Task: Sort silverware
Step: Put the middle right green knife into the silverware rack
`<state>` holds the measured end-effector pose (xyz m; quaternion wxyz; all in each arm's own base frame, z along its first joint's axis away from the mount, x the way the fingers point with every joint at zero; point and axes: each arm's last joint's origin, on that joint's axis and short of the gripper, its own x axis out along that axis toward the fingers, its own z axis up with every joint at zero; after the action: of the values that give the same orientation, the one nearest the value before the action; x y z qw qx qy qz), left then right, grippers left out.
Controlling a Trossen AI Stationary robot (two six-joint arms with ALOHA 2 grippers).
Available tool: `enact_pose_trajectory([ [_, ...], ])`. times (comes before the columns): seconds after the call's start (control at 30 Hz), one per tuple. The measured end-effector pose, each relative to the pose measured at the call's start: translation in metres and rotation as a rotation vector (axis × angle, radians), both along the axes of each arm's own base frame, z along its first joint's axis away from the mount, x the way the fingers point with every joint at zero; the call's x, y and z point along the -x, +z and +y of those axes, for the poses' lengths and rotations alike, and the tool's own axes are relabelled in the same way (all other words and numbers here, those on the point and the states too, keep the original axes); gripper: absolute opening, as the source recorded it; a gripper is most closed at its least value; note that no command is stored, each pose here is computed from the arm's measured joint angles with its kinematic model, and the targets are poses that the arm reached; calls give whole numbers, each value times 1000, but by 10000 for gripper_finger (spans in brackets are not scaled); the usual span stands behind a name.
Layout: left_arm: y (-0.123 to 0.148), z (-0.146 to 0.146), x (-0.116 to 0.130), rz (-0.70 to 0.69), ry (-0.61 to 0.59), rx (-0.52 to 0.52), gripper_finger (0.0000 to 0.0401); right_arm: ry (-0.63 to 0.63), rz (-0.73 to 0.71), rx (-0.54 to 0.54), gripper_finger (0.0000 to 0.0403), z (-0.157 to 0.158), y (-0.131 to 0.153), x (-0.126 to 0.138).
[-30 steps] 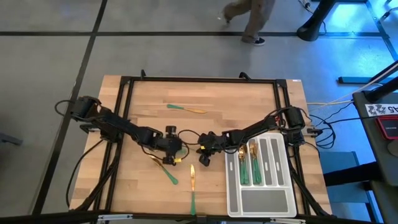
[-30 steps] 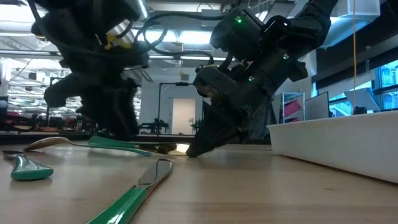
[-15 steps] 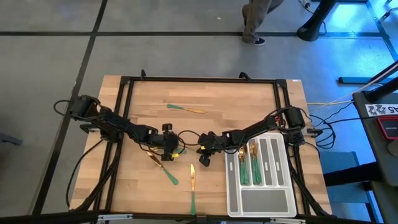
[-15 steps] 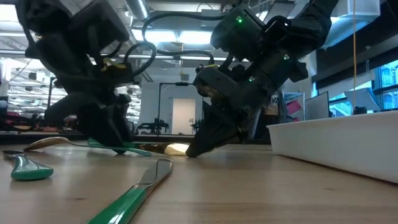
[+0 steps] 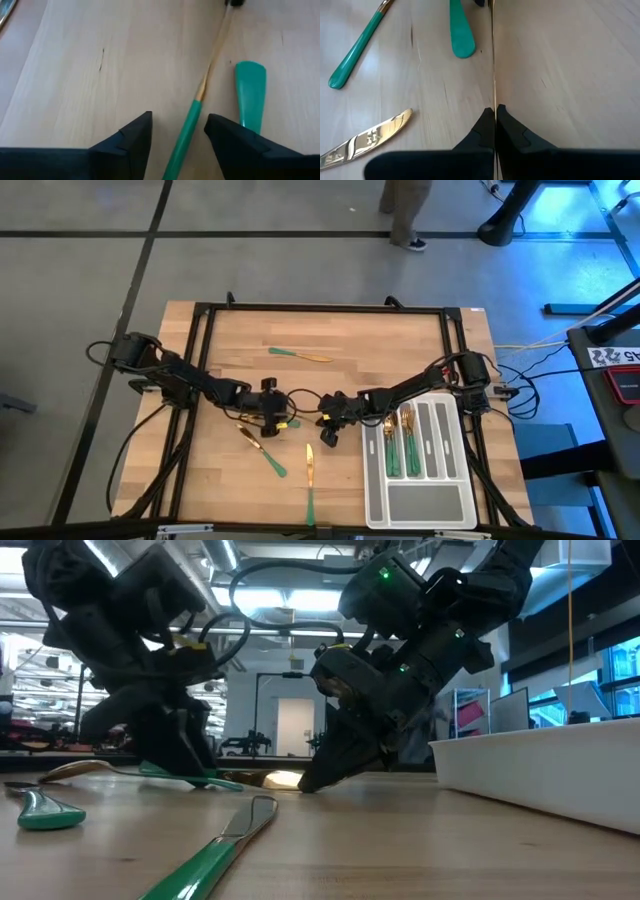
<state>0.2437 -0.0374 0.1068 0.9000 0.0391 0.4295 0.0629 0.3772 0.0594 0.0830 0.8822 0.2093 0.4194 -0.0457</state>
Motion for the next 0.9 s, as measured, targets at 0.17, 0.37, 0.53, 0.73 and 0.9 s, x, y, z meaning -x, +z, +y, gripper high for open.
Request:
enact_pose_trajectory([
  [0.17, 0, 7, -1, -5, 46, 24, 242, 0, -1, 0, 2, 0, 0, 0],
  [0.37, 0, 11, -2, 8, 2, 17, 275, -2, -1, -2, 2, 0, 0, 0],
  [0.53, 0, 11, -2, 13, -25, 2, 268, -3, -1, -2, 2, 0, 0, 0],
  [0.73, -1, 10, -1, 23, -15, 13, 227, -3, -1, -2, 2, 0, 0, 0],
  [0.9, -2, 15, 0, 59, -23, 59, 182, 22, -5, 19, 2, 0, 1, 0],
])
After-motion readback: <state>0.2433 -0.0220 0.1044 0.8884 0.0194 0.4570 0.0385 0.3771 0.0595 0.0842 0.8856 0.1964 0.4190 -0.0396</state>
